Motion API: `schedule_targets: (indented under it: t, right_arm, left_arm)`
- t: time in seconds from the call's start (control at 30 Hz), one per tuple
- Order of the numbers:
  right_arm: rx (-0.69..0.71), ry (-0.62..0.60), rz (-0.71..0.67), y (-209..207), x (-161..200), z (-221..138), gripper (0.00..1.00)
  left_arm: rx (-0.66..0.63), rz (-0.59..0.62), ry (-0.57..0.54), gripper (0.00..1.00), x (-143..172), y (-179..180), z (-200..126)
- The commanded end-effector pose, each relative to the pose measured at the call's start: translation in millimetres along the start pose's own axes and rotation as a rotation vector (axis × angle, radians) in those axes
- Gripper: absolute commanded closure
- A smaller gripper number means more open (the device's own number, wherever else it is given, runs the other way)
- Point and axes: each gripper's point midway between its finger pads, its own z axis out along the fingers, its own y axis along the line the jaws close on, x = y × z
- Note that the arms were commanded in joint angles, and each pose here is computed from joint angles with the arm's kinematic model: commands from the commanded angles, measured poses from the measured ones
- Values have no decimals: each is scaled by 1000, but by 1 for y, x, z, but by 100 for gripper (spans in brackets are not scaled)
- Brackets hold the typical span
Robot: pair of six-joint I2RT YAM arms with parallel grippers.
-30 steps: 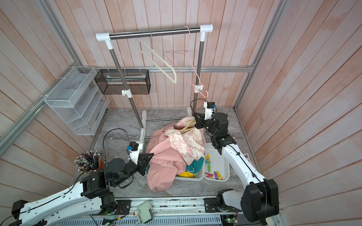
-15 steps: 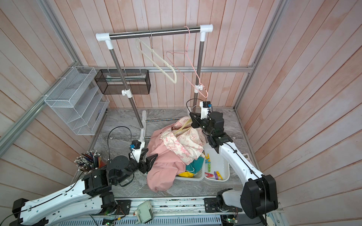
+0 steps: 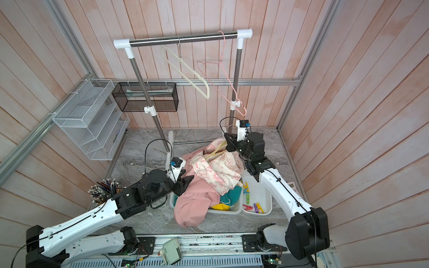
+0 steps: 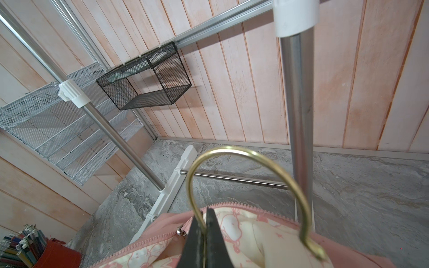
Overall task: Remove the clothespins securing jackets to the hanger
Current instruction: Remove the jacket from the hanger.
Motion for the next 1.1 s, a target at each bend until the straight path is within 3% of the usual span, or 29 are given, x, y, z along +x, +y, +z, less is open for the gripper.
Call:
schedule_targets:
  t: [0.0,0.17,0.5,0.87,1.07]
  right_arm:
    - [-19,-75,-31,15,-31,-9,100]
    - [25,-76,-37,6,-32,-6,100]
    - [105,-106,56,-42,-42,-5,100]
    - [90,-118,102,-52,-47,-7,100]
    - [70,-128,116,-50,-50,-9,100]
  left_arm:
    - [30,5,9,68,3,-4,1]
    - [16,-13,-34,100,3,1,-6]
    - [-13,-82,-70,100,22,13,-22]
    - [16,-168,-195,100,16,15,-36]
    - [48,-172,-195,100,17,11,-37]
